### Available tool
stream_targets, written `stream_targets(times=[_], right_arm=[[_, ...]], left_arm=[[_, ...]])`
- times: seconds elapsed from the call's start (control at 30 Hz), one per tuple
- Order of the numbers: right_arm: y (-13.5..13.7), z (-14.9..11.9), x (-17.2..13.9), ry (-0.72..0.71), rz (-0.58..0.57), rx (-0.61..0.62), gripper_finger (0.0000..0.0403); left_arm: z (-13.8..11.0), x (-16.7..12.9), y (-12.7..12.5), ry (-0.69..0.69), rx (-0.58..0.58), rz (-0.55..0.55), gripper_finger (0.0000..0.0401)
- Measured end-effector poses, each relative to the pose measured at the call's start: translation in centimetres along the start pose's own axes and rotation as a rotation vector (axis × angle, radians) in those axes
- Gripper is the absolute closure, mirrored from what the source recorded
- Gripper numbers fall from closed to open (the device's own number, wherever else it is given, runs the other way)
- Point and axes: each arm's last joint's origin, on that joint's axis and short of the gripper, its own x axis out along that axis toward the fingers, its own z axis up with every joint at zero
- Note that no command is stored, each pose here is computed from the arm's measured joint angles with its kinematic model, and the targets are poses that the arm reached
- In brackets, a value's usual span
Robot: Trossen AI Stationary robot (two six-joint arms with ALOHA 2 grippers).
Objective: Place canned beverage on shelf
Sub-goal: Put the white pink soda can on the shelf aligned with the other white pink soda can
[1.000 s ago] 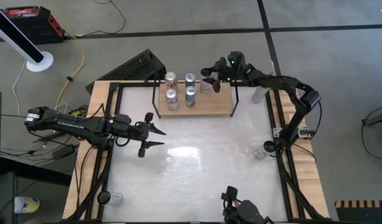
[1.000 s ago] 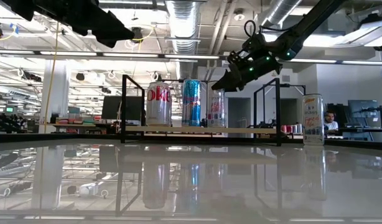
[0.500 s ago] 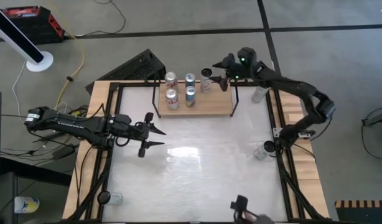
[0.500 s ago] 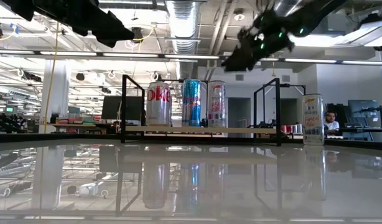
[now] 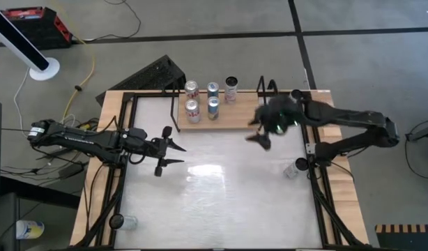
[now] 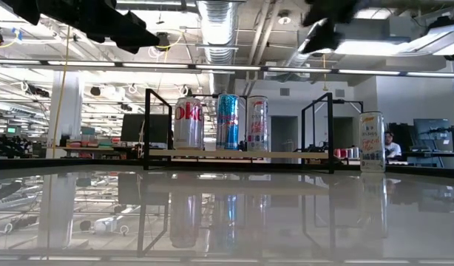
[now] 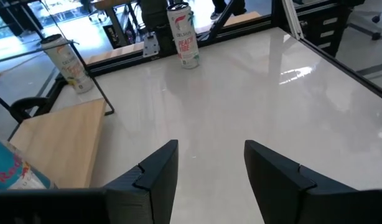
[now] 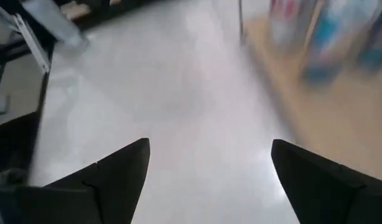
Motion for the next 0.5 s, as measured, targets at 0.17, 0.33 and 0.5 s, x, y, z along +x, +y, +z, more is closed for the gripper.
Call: stream_targets(times=[0.17,0.33,0.5], right_arm=[[4.2,-4.0,-1.8,0.192,-0.133,0.234,0.0042],[6.0,-7.3,-4.1,0.331,-0.282,0.439,0.0042],[6.1,-9.5,-5.8,0.415,-0.448,0.541,0.0042]], left_arm=[[0.0,0.0,0.0,-0.001,0.038,-0.001,0.0232],[0.0,0.0,0.0,-0.001,0.081,-0.001,0.0232],[0.2,0.0,0.0,-0.021,0.098,0.004,0.0232]])
